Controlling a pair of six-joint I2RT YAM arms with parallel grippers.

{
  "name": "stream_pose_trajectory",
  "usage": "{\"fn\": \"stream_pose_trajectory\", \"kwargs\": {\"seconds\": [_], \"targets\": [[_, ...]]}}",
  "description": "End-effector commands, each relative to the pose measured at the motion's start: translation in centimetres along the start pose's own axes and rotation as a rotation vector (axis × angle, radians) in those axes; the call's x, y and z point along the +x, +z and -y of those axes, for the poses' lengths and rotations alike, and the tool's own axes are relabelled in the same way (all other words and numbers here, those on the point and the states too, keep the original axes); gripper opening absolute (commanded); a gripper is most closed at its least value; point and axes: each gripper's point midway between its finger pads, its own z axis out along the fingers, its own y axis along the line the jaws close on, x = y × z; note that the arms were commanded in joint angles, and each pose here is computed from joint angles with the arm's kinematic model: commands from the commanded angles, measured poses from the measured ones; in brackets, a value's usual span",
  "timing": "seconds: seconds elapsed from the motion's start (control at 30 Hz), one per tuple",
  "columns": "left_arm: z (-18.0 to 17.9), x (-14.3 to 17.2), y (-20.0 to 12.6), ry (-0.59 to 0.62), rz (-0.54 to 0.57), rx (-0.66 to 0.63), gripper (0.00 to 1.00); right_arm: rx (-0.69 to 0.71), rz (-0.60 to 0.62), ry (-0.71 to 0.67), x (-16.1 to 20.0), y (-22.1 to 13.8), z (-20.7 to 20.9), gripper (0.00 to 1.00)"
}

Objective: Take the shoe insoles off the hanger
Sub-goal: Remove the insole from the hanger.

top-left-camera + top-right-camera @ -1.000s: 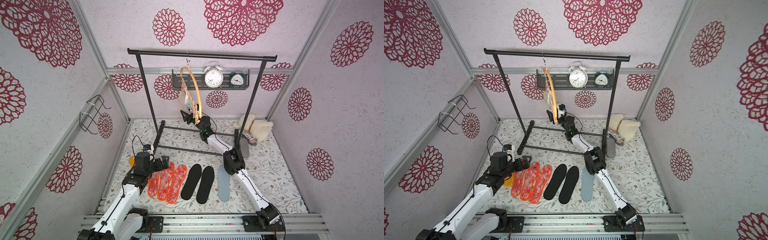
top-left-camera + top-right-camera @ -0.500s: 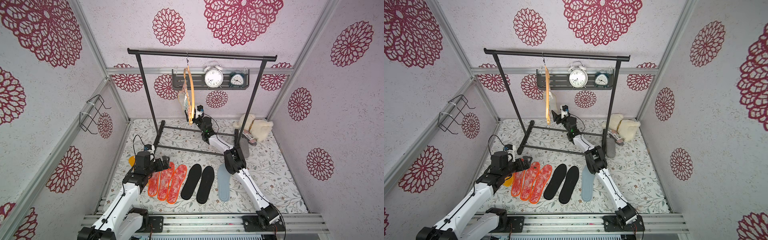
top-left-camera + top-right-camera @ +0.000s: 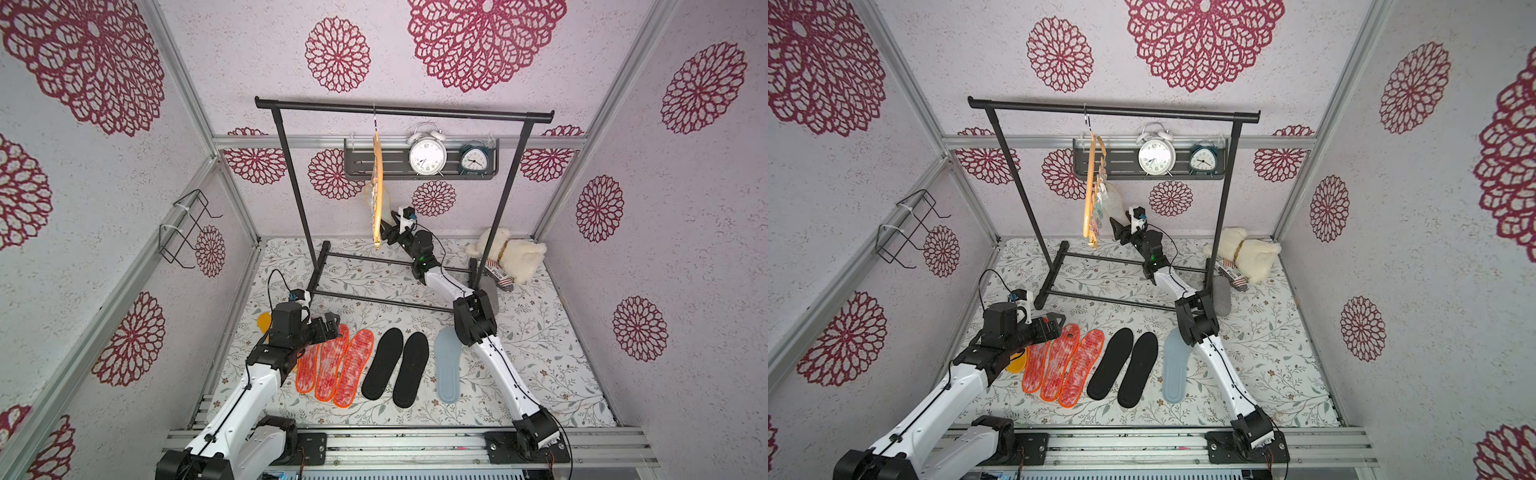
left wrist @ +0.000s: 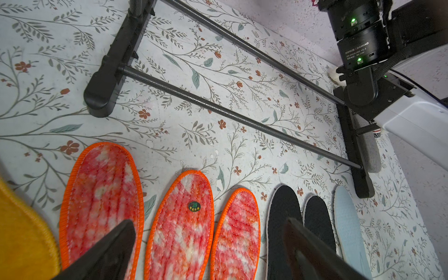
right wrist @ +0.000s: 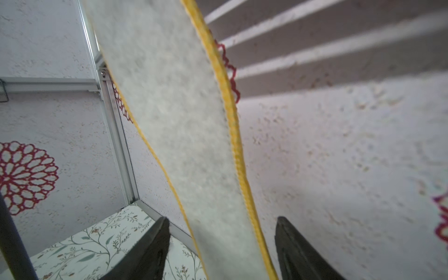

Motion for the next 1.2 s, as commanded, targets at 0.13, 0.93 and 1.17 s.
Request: {"fn": "stream_pose_trajectory", "kwargs": {"seconds": [0.13,0.93,1.17], "targets": [[1.0,-0.6,-0.3,0.024,-0.011,0.03,0.98,-0.138,0.057,0.019,-1.8,0.4,-4.1,0.59],[4.6,-10.0,-1.4,0.199,0.156,0.069,0.97,-0.406,-0.059,0.1,-6.6,-1.3,-11.9,0.0],[8.2,-16.5,0.6,0.302,0.17,0.196,0.96,-0.422,-0.138,0.139,-6.2,-6.7,-12.5,0.0]]}}
